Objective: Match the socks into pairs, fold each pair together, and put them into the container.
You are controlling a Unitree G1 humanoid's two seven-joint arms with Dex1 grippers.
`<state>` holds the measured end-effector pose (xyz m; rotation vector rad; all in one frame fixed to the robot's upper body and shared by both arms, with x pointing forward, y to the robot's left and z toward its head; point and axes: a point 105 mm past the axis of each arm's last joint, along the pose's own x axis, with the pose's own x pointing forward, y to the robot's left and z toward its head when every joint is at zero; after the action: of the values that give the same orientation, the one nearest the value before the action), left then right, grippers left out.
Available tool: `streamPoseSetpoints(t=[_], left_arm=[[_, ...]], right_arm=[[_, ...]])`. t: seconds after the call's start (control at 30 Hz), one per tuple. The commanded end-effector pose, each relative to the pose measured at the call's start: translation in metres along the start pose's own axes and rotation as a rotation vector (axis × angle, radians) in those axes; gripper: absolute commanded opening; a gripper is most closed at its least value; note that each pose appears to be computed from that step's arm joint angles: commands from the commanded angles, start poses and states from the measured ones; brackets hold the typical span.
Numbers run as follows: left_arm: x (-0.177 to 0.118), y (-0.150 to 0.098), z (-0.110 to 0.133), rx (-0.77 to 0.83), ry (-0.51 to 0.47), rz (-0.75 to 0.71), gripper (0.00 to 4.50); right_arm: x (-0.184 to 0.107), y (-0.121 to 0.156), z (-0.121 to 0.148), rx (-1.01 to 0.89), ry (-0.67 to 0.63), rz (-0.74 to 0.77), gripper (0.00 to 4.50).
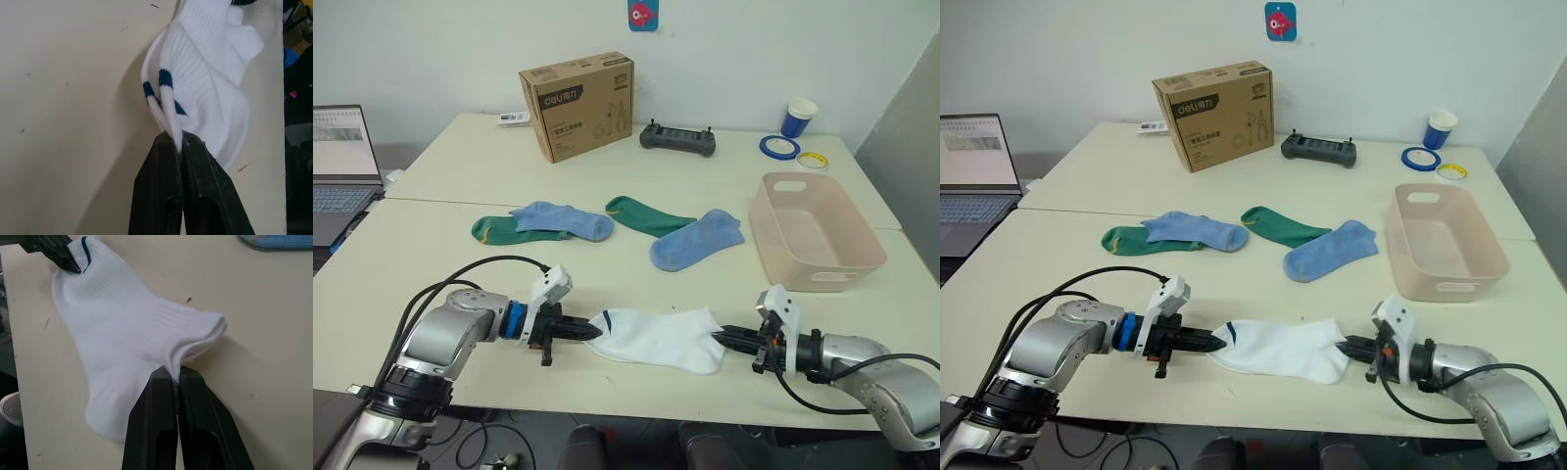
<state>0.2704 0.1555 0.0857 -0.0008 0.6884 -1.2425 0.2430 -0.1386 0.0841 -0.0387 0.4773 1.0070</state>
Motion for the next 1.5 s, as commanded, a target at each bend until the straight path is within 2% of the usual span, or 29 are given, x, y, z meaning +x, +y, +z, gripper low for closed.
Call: streamPoseSetpoints(t=[0.03, 0.13, 0.27, 0.43, 0.53, 0.63, 0.73, 0.8, 0.87, 1.0, 1.07, 1.13, 1.17, 1.27, 1.43, 1.5], left_arm=[[0.004, -0.002, 0.009, 0.034, -0.003, 0.018, 0.00], [0.006, 0.007, 0.002, 0.036, 0.012, 0.061, 0.00], [0.012, 0.005, 0.006, -0.001, -0.030, 0.042, 0.00], [0.011, 0.002, 0.005, 0.051, -0.036, 0.045, 0.00], [0.008, -0.005, 0.012, 0.048, -0.110, -0.014, 0.65], [0.007, 0.001, 0.006, 0.046, -0.062, 0.029, 1.56], [0.000, 0.017, 0.010, 0.055, -0.068, 0.109, 2.60], [-0.009, 0.022, 0.024, 0.050, -0.140, 0.112, 3.17], [-0.015, 0.018, 0.034, 0.075, -0.174, 0.072, 3.17], [-0.018, 0.000, 0.037, 0.241, -0.117, -0.037, 3.17], [-0.015, 0.000, 0.047, 0.282, -0.161, -0.043, 3.17], [-0.011, -0.003, 0.053, 0.304, -0.181, -0.063, 2.79], [-0.006, -0.006, 0.053, 0.354, -0.158, -0.082, 2.61], [0.006, -0.015, 0.044, 0.475, -0.080, -0.130, 1.64], [0.014, -0.015, 0.043, 0.550, -0.079, -0.130, 0.01], [0.016, -0.015, 0.043, 0.611, -0.075, -0.132, 0.01]], right_arm=[[-0.010, -0.005, 0.012, -0.025, -0.010, 0.017, 0.03], [-0.007, -0.007, 0.011, -0.035, 0.003, 0.023, 0.03], [-0.001, -0.011, 0.011, -0.043, -0.006, 0.007, 0.03], [-0.002, -0.009, 0.008, -0.028, 0.007, 0.014, 0.03], [-0.003, -0.009, 0.009, -0.032, -0.007, 0.006, 0.78], [-0.004, -0.014, 0.012, -0.035, -0.024, -0.031, 1.76], [-0.010, -0.016, 0.010, -0.041, -0.012, -0.052, 2.87], [-0.015, -0.018, 0.012, -0.030, -0.018, -0.065, 3.55], [-0.019, -0.019, 0.014, -0.009, -0.031, -0.074, 3.55], [-0.020, -0.010, 0.016, 0.036, -0.043, -0.042, 3.55], [-0.018, -0.008, 0.013, 0.045, -0.033, -0.037, 3.55], [-0.016, -0.008, 0.009, 0.053, -0.018, -0.042, 3.61], [-0.014, -0.008, 0.009, 0.057, -0.016, -0.039, 3.61], [-0.010, -0.004, 0.011, 0.071, -0.021, -0.027, 3.61], [-0.011, -0.004, 0.009, 0.099, 0.001, -0.032, 3.61], [-0.013, -0.005, 0.009, 0.174, -0.013, -0.033, 3.61]])
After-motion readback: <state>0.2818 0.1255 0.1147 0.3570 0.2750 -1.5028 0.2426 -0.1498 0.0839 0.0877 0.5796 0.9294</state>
